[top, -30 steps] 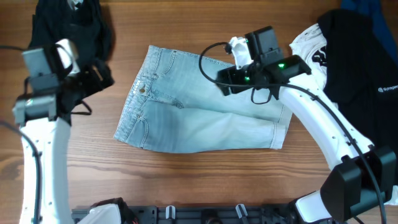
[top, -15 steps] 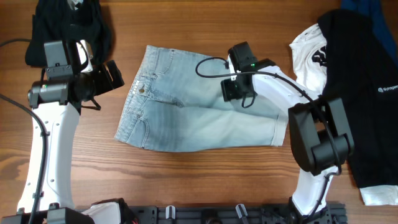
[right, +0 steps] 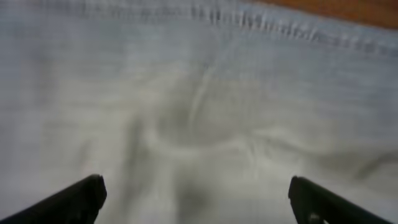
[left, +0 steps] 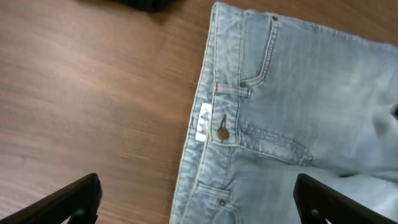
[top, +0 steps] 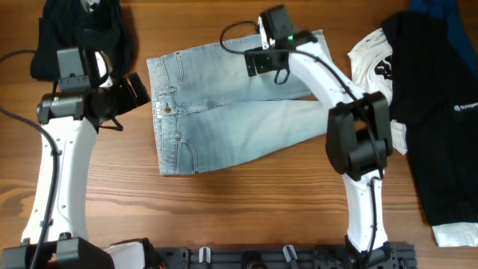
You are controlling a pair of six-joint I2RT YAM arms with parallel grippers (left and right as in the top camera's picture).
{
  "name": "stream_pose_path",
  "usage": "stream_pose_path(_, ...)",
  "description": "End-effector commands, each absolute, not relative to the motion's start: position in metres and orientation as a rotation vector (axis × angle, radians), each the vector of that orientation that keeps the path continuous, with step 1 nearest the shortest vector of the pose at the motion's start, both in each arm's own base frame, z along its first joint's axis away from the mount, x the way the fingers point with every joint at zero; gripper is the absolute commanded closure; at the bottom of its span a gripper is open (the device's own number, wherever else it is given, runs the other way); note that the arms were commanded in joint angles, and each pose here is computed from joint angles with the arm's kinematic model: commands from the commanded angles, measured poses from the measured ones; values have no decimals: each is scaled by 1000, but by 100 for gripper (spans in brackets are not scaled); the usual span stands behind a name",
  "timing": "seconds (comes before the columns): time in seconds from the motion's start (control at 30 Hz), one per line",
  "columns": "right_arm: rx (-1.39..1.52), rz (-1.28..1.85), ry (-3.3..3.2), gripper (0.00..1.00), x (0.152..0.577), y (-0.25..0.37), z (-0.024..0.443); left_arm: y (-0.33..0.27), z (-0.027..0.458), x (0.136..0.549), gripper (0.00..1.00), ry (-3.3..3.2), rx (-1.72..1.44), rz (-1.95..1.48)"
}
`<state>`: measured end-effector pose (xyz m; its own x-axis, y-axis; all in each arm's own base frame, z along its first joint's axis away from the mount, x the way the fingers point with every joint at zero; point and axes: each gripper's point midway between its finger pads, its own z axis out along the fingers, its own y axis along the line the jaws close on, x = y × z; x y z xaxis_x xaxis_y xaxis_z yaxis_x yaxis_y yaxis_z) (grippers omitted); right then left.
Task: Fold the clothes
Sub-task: 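Drag the shorts flat across the table center with the right gripper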
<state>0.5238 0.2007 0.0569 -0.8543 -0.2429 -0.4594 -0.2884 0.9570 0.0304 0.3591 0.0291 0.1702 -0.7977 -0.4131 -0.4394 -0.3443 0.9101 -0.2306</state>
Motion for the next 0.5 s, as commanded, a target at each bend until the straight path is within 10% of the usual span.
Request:
stream_pose_path(0.0, -397, 300, 2501, 1, 500, 209, 188, 27, 178, 348, 2, 2547, -767, -235)
stream_pose_path(0.2, -240, 308, 2537, 1, 446, 177, 254, 16, 168, 305, 1, 2679, -913, -271)
stream_pose_path(0.47, -94, 292, 2728, 4, 411, 160, 231, -1, 185, 252, 0, 2634, -1078, -167)
